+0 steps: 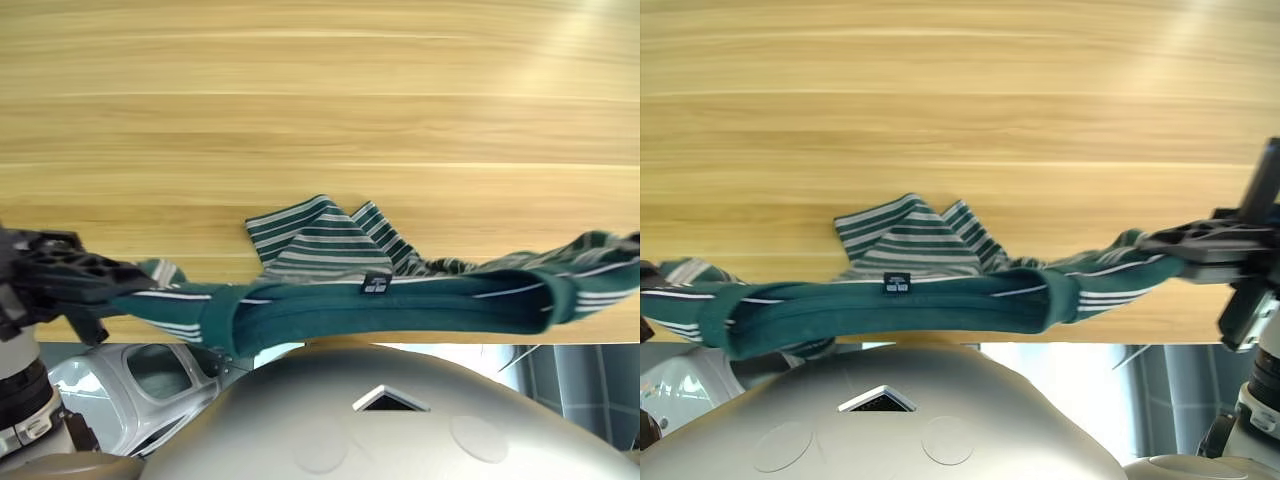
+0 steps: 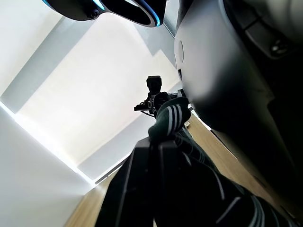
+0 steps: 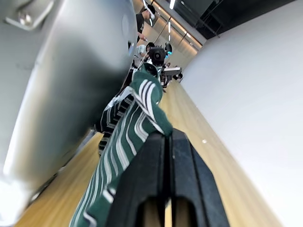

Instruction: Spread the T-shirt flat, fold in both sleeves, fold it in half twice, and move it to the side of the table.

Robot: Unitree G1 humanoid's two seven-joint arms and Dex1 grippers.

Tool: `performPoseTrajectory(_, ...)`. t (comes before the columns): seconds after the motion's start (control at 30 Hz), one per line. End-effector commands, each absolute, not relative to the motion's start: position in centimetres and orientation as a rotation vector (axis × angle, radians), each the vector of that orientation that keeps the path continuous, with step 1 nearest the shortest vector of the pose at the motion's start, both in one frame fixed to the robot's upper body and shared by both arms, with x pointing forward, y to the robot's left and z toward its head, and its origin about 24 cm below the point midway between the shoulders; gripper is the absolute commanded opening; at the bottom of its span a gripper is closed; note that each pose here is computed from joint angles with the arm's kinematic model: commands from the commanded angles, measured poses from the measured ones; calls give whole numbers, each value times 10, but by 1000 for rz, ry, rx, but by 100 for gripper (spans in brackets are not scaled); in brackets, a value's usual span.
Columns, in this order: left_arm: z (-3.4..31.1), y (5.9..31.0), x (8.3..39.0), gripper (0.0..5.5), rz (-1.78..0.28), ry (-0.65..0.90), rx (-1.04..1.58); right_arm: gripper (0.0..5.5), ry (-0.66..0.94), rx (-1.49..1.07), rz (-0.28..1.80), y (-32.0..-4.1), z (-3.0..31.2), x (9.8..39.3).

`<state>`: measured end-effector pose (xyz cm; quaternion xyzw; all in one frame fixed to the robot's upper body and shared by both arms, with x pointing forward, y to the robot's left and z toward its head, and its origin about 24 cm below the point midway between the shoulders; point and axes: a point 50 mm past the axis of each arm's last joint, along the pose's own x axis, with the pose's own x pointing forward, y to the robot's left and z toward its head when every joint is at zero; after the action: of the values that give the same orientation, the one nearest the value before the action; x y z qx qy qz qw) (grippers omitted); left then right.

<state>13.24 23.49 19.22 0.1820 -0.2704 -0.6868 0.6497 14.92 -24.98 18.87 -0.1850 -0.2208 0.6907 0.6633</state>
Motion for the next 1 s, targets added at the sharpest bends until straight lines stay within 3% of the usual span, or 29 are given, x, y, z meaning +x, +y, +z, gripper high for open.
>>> performPoseTrajectory(0.03,169,233,161,0,-1630,-417,487,3,-260,-557,1560,-243,155,191)
performPoseTrajectory(0.07,163,235,185,0,-1606,-361,538,3,-235,-592,1447,-240,153,224)
performPoseTrajectory(0.13,191,236,274,0,-1310,-375,671,3,-225,-675,946,-225,185,330)
performPoseTrajectory(0.17,236,233,325,0,-1021,-446,659,3,-274,-664,660,-215,227,374)
performPoseTrajectory(0.2,301,233,360,0,-655,-540,599,3,-380,-642,369,-212,288,396)
performPoseTrajectory(0.23,362,238,368,0,-376,-650,533,3,-513,-575,184,-214,344,396)
performPoseTrajectory(0.27,416,245,356,0,-167,-781,464,3,-646,-531,51,-220,393,383)
performPoseTrajectory(0.3,451,253,336,0,-41,-895,472,3,-757,-518,16,-226,423,367)
performPoseTrajectory(0.33,463,259,323,0,-25,-968,493,3,-818,-543,36,-228,430,358)
performPoseTrajectory(0.4,436,262,322,0,-86,-988,695,3,-837,-678,128,-228,400,357)
performPoseTrajectory(0.47,366,253,338,0,-226,-907,900,3,-783,-822,194,-224,342,364)
performPoseTrajectory(0.57,266,248,345,0,-383,-803,941,3,-656,-940,250,-227,266,371)
performPoseTrajectory(0.77,128,265,295,0,-682,-494,839,3,-498,-998,418,-241,192,352)
performPoseTrajectory(0.87,84,271,242,0,-959,-310,714,3,-441,-966,671,-233,160,324)
performPoseTrajectory(0.93,84,269,208,0,-1137,-275,618,3,-332,-933,995,-232,131,280)
performPoseTrajectory(1.0,89,270,197,0,-1206,-267,596,3,-194,-877,1306,-232,105,235)
